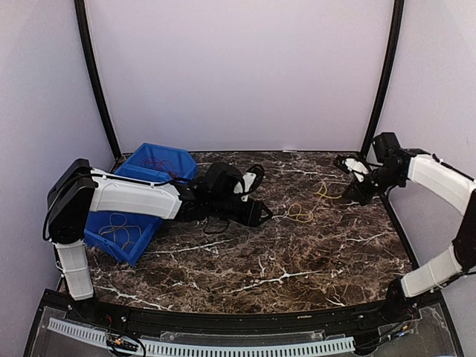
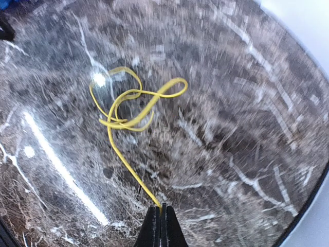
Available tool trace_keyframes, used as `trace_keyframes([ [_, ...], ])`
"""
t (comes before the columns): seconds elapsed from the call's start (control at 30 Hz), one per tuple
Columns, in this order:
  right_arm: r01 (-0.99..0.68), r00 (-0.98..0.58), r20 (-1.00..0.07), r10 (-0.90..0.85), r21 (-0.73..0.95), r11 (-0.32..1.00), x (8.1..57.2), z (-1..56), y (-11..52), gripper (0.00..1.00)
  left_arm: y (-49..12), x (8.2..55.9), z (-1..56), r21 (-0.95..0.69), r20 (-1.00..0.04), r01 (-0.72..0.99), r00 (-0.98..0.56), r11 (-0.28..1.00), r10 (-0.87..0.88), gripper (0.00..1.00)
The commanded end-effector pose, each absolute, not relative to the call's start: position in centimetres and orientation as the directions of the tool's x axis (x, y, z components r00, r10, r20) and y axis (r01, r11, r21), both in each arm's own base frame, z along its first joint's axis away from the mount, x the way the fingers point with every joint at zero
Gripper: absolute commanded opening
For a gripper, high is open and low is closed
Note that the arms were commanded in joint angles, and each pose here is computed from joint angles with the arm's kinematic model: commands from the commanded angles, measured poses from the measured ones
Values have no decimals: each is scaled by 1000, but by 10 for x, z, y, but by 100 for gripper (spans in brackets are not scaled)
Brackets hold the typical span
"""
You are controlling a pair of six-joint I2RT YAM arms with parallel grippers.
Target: Untangle the cables
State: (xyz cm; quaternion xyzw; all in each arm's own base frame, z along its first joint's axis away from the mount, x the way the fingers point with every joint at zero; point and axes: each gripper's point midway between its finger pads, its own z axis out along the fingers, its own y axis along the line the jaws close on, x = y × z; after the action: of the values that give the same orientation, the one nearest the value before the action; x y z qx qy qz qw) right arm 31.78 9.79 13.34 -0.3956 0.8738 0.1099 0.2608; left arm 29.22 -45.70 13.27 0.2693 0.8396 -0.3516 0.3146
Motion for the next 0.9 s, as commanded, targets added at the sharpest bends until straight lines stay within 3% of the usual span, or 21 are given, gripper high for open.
trace_keyframes([
  [0.0, -836, -346, -700, -625, -73, 544, 299, 224, 131, 0, -470, 286, 177, -313, -847, 765, -493, 563, 199, 52],
  [0.23, -903, -199, -782, -590, -88, 421, 279, 289, 168, 0, -503, 258, 219, -1, -966, 851, -136, 525, 219, 60],
  [0.5, -934, -124, -840, -528, -80, 347, 263, 332, 194, 0, -522, 252, 231, 0, -992, 848, -67, 531, 107, 67],
  [0.7, -954, -96, -870, -484, -59, 294, 250, 351, 204, 0, -526, 260, 235, -25, -999, 828, -44, 560, 21, 66],
  [0.8, -956, -91, -877, -473, -56, 287, 247, 355, 205, 0, -530, 259, 241, -10, -1000, 840, -7, 543, -7, 56],
  [0.87, -951, -87, -877, -473, -68, 302, 249, 358, 204, 0, -530, 261, 244, -11, -1000, 838, 1, 546, -21, 26],
])
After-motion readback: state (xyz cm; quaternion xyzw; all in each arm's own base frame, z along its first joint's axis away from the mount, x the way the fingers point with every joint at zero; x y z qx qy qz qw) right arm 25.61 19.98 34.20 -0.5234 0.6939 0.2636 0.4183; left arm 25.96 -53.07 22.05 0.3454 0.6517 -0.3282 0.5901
